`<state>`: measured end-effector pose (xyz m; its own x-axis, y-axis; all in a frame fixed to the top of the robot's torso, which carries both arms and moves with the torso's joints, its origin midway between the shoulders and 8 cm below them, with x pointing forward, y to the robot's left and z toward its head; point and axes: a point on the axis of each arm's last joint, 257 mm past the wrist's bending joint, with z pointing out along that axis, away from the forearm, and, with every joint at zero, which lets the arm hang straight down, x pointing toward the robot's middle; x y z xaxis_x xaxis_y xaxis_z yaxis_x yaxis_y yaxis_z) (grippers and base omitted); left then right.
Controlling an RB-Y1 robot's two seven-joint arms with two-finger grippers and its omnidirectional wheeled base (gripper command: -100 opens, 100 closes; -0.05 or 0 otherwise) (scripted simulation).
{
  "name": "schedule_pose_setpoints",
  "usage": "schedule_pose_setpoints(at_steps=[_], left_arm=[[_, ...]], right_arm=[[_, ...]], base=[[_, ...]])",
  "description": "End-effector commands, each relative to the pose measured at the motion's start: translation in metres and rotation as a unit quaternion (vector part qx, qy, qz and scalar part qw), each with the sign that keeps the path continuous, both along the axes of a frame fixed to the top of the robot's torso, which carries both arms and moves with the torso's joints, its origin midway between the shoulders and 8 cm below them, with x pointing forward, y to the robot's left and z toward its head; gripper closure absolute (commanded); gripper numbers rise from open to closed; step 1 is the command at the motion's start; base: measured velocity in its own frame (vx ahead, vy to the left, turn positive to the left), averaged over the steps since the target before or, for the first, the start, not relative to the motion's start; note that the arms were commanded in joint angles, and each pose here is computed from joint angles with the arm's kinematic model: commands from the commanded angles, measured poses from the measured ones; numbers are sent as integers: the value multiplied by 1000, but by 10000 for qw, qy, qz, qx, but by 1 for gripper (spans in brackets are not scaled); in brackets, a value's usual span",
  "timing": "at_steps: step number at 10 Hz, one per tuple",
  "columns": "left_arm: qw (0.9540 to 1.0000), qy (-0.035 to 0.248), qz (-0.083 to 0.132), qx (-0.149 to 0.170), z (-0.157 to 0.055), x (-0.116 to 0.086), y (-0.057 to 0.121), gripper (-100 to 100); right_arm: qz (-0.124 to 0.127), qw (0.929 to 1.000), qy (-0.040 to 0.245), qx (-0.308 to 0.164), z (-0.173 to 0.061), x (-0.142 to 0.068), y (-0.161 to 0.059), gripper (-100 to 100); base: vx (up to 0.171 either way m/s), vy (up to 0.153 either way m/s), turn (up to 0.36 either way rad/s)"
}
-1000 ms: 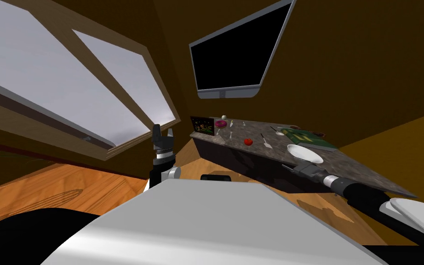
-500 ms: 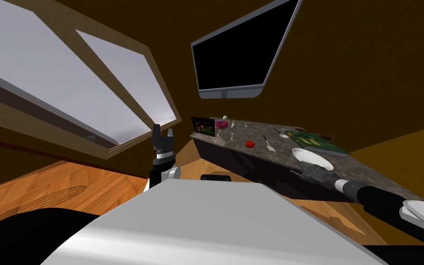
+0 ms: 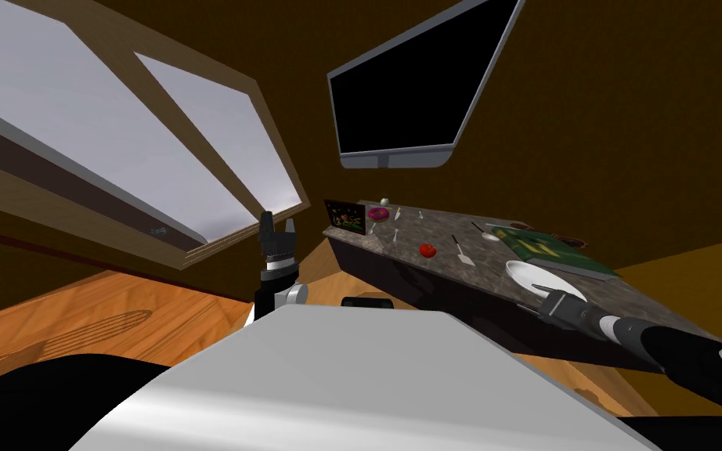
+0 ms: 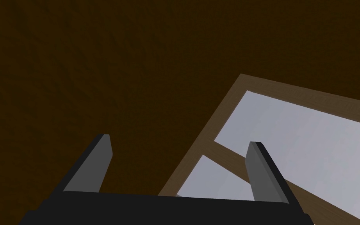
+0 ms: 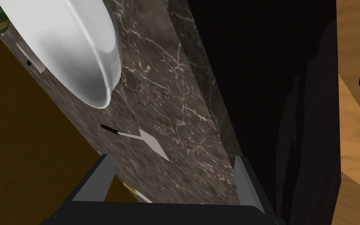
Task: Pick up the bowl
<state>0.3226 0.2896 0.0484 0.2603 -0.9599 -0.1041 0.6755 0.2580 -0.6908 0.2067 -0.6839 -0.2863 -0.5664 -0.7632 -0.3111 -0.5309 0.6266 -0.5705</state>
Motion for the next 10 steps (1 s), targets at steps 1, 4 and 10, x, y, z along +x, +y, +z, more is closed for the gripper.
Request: schedule_pose_setpoints(at_steps=[1, 4, 10], left_arm=[[10000, 0, 0, 0, 0, 0, 0, 0], [10000, 0, 0, 0, 0, 0, 0, 0], [10000, 0, 0, -1, 0, 0, 0, 0]], right_arm=[[-1, 9998, 172, -137, 0, -6, -13, -100], [-16, 9959, 734, -526, -2, -34, -42, -100], [-79, 9918, 1054, -719, -7, -53, -59, -100]], base=[[56, -62, 17], [64, -67, 30], [31, -43, 26]])
